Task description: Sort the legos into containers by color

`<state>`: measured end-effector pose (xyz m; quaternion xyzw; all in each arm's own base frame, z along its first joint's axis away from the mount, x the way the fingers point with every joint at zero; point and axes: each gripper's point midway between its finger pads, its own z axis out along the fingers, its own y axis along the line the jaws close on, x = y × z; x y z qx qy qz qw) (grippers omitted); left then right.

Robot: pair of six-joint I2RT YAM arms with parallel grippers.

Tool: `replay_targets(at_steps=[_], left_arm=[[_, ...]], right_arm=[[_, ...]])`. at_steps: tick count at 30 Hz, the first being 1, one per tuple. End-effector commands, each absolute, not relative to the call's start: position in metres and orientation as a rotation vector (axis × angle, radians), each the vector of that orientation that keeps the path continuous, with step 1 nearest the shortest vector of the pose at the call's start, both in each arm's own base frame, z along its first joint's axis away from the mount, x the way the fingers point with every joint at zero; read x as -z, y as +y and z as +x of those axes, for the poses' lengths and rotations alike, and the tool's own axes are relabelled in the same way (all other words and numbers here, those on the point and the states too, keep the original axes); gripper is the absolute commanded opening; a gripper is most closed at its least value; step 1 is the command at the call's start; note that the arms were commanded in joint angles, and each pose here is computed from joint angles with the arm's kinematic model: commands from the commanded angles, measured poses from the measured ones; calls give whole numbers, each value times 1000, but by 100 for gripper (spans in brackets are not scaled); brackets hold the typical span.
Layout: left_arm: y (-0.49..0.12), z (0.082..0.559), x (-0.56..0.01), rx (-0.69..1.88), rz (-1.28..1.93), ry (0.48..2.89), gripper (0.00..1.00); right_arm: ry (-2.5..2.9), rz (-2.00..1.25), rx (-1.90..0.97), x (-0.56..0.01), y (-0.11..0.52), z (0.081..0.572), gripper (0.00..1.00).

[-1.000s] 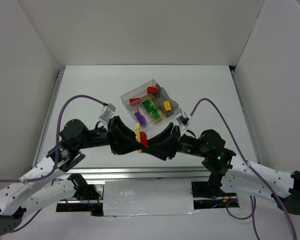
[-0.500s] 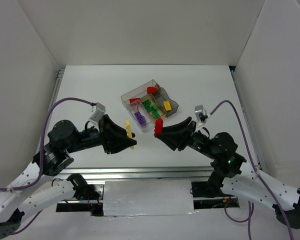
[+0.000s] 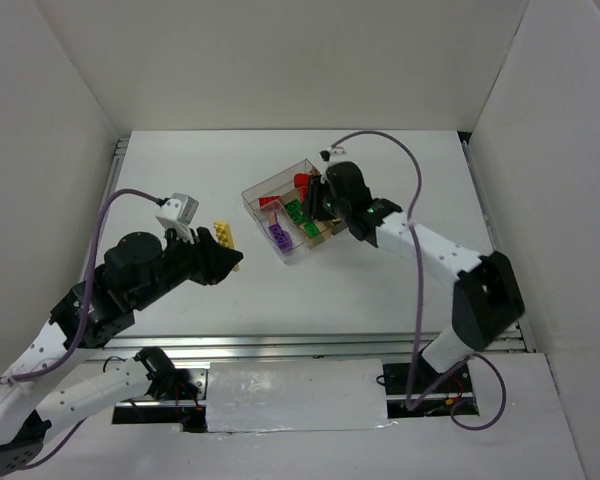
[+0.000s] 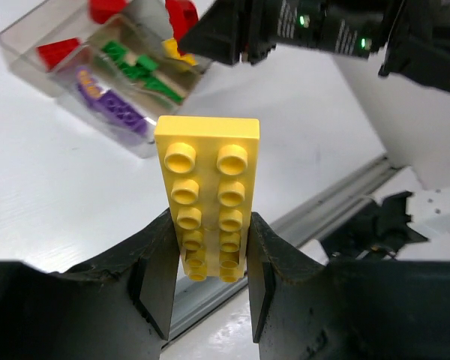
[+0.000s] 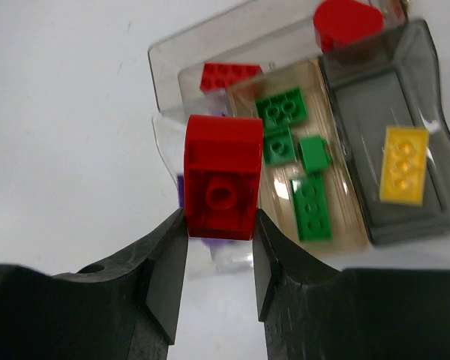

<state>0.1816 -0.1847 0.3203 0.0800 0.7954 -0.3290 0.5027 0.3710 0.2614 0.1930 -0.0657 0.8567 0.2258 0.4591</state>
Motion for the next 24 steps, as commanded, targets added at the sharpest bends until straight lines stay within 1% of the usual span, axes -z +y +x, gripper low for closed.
replay_targets(at_steps=[1, 2, 6, 7, 8, 9, 10, 11, 13, 14, 16, 17, 18, 19, 20, 22, 24], left_arm=[[-163, 195, -319, 660, 98, 1932, 0], [-164, 195, -319, 661, 103, 1928, 0], [-163, 195, -316, 644, 136, 1920, 0], [-163, 196, -315, 642, 141, 1920, 0], [-163, 196, -315, 636, 148, 1920, 0], [-164, 196, -317, 635, 162, 1914, 0], [-165, 197, -318, 637, 173, 1911, 0], [-167, 196, -318, 640, 188, 1912, 0], [-168, 197, -320, 642, 203, 1900, 0], [-169, 197, -321, 643, 213, 1896, 0], [-170, 197, -321, 645, 219, 1896, 0], [-171, 197, -322, 647, 221, 1893, 0], [-171, 198, -321, 644, 220, 1896, 0], [-172, 198, -319, 643, 224, 1898, 0], [-173, 200, -321, 646, 222, 1893, 0], [-176, 202, -317, 644, 227, 1906, 0], [-178, 203, -317, 649, 226, 1909, 0]], right_arm=[[2094, -144, -572, -218, 285, 409, 0], [2111, -98, -568, -216, 294, 426, 0], [2135, 146, -411, -205, 290, 476, 0], [2214, 173, -334, -170, 288, 482, 0], [2171, 226, -348, -191, 293, 496, 0], [2176, 254, -310, -185, 292, 503, 0], [2239, 259, -247, -156, 291, 506, 0], [2207, 276, -266, -171, 296, 515, 0], [2229, 286, -252, -155, 300, 522, 4], [2224, 287, -261, -156, 302, 525, 7], [2227, 296, -267, -150, 304, 527, 8], [2229, 299, -266, -148, 304, 526, 10], [2229, 299, -271, -147, 305, 526, 14], [2225, 291, -299, -148, 308, 526, 31], [2222, 287, -309, -148, 310, 526, 46], [2216, 258, -330, -151, 314, 528, 52], [2216, 240, -344, -155, 316, 529, 64]])
